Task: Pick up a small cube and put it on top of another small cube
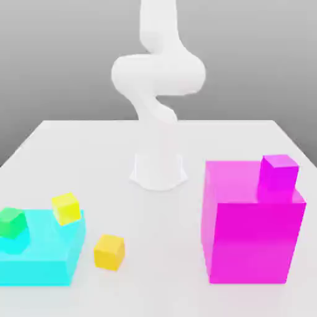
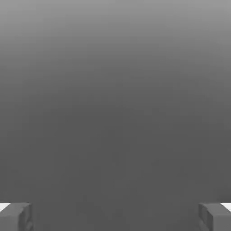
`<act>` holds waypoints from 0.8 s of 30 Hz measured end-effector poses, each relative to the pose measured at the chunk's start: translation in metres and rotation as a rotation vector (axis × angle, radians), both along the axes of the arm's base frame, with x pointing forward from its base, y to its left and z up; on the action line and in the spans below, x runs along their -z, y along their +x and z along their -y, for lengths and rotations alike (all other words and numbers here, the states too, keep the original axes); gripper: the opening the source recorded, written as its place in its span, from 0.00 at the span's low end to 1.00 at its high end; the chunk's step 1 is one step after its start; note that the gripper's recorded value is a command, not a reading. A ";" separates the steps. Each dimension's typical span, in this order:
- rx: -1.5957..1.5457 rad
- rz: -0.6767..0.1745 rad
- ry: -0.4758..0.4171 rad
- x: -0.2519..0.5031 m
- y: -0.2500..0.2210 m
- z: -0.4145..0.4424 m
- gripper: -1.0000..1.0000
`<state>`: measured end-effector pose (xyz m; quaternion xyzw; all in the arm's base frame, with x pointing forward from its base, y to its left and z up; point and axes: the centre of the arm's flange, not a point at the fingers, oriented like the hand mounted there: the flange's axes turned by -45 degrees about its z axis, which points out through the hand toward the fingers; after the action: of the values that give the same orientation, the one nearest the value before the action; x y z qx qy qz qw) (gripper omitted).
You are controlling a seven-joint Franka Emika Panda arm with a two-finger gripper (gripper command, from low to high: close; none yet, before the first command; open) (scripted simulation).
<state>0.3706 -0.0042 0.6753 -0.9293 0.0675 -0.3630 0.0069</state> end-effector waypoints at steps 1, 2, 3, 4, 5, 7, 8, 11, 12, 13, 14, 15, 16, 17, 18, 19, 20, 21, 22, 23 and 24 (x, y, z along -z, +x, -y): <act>0.048 -0.023 0.024 0.016 0.010 0.003 0.50; 0.094 -0.045 0.046 0.031 0.018 0.006 0.50; 0.140 -0.065 0.068 0.046 0.026 0.009 0.50; 0.185 -0.085 0.090 0.062 0.033 0.012 0.50; 0.231 -0.105 0.111 0.077 0.039 0.016 0.50; 0.323 -0.142 0.154 0.109 0.050 0.025 0.50; 0.370 -0.161 0.175 0.124 0.055 0.029 0.50; 0.511 -0.213 0.238 0.172 0.064 0.043 0.50; 0.559 -0.230 0.259 0.188 0.066 0.048 0.50; 0.607 -0.246 0.279 0.204 0.067 0.052 0.50; 0.656 -0.262 0.300 0.220 0.068 0.057 0.50; 0.704 -0.278 0.320 0.235 0.068 0.062 0.50; 0.753 -0.293 0.340 0.251 0.067 0.066 0.50; 0.802 -0.308 0.361 0.267 0.066 0.071 0.50; 0.851 -0.323 0.380 0.282 0.064 0.075 0.50; 0.901 -0.338 0.400 0.297 0.061 0.079 0.50; 0.951 -0.352 0.420 0.312 0.058 0.083 0.50; 1.000 -0.366 0.439 0.327 0.055 0.086 0.50; 1.050 -0.380 0.458 0.342 0.051 0.090 0.50; 1.100 -0.394 0.478 0.356 0.046 0.093 0.50; 1.151 -0.407 0.497 0.370 0.041 0.096 0.50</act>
<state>0.4117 -0.0998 0.3054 -0.7657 0.6354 -0.0992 0.0129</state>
